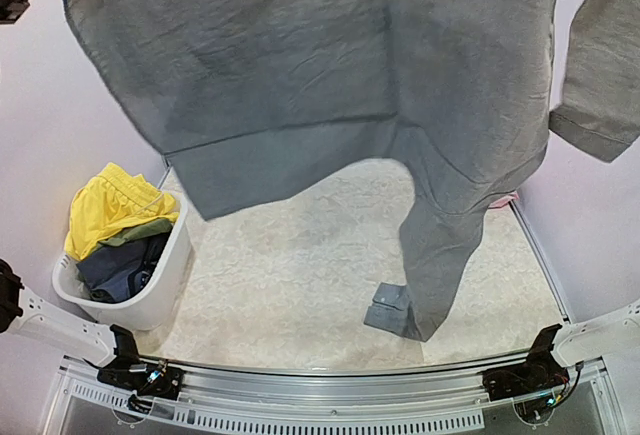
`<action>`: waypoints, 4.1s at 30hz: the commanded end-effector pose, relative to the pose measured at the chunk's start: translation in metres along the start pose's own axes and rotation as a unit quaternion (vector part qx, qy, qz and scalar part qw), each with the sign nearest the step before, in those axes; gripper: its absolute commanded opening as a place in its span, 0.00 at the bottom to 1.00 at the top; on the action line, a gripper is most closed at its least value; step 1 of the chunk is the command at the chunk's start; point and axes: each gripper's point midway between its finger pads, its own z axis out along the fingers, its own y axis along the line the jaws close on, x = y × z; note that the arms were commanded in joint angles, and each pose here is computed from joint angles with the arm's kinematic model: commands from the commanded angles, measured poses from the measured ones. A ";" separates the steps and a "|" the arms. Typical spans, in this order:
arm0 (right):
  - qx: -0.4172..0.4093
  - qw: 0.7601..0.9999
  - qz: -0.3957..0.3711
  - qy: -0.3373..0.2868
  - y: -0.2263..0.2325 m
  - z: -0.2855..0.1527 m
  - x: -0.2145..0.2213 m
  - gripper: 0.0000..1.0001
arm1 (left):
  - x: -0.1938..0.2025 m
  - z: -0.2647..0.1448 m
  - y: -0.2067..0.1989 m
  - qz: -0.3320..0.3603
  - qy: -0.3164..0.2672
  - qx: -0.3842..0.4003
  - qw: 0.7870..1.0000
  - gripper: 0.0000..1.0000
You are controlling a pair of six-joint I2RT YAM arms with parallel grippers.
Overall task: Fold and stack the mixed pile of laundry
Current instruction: Flatten out the crumpled shirt at the center of the board, then smooth out the flattened shirt at the center of the board.
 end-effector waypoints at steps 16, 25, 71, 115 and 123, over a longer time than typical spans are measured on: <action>0.222 0.945 -0.082 0.228 -0.055 0.027 0.194 0.00 | 0.103 0.090 0.082 0.051 0.098 -0.205 0.973 0.00; 0.303 0.780 -0.047 0.546 -0.105 -0.116 0.564 0.05 | 0.387 0.025 0.290 -0.033 0.402 -0.480 0.780 0.00; 0.334 0.324 0.479 0.744 0.129 -0.483 0.575 0.82 | 0.604 -0.061 0.160 -0.016 0.631 -0.272 0.726 0.91; 0.306 0.267 0.544 0.734 0.133 -0.519 0.615 0.26 | 0.591 -0.079 0.152 -0.002 0.634 -0.287 0.718 0.88; 0.286 0.299 0.528 0.742 0.112 -0.478 0.612 0.00 | 0.590 -0.077 0.152 -0.005 0.630 -0.288 0.721 0.87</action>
